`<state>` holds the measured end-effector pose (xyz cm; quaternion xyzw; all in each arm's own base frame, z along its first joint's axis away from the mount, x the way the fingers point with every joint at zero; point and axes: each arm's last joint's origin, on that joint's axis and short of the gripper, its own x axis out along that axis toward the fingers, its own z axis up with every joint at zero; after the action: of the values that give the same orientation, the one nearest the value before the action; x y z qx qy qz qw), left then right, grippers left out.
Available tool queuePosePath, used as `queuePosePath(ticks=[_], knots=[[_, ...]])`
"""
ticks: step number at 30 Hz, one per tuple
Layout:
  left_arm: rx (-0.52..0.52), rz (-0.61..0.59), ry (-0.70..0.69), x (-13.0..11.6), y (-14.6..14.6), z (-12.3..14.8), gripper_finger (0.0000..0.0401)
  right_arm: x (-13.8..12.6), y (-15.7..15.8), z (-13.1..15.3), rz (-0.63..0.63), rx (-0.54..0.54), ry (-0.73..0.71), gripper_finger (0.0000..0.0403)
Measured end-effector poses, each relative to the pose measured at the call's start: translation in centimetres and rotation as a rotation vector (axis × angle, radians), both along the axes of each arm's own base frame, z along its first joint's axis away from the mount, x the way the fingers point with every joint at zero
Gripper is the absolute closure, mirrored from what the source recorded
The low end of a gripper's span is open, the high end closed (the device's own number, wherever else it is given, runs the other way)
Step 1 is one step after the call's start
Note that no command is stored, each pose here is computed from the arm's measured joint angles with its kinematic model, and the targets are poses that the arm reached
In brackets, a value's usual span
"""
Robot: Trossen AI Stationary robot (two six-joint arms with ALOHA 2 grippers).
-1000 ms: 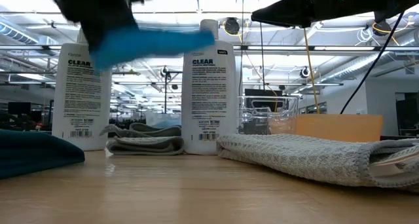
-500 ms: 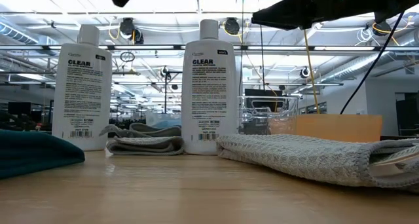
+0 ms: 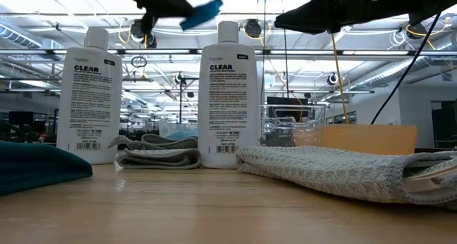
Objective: Pick & Place Kitchen Items
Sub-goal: Put the blue sponge into the white bin
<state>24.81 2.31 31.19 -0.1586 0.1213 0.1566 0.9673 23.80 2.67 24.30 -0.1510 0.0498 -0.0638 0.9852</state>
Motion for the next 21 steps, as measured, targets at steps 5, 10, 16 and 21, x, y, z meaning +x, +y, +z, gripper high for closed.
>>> queuePosePath(ticks=[5,10,16,21], knots=[[-0.021,0.101,0.015,-0.2,3.8,-0.4,0.0391,-0.1,0.0,-0.3,-0.001,0.012,0.010,0.0234],[-0.035,0.174,0.044,-0.5,7.3,-1.2,0.0395,-0.2,0.0,-0.7,-0.001,0.010,0.022,0.0234],[-0.059,0.236,0.069,-0.3,11.1,-2.9,0.0388,-0.2,0.0,-0.6,-0.001,0.010,0.020,0.0234],[-0.092,0.263,0.082,0.4,14.2,-5.1,0.0395,-0.2,0.0,-0.6,-0.001,0.010,0.021,0.0234]])
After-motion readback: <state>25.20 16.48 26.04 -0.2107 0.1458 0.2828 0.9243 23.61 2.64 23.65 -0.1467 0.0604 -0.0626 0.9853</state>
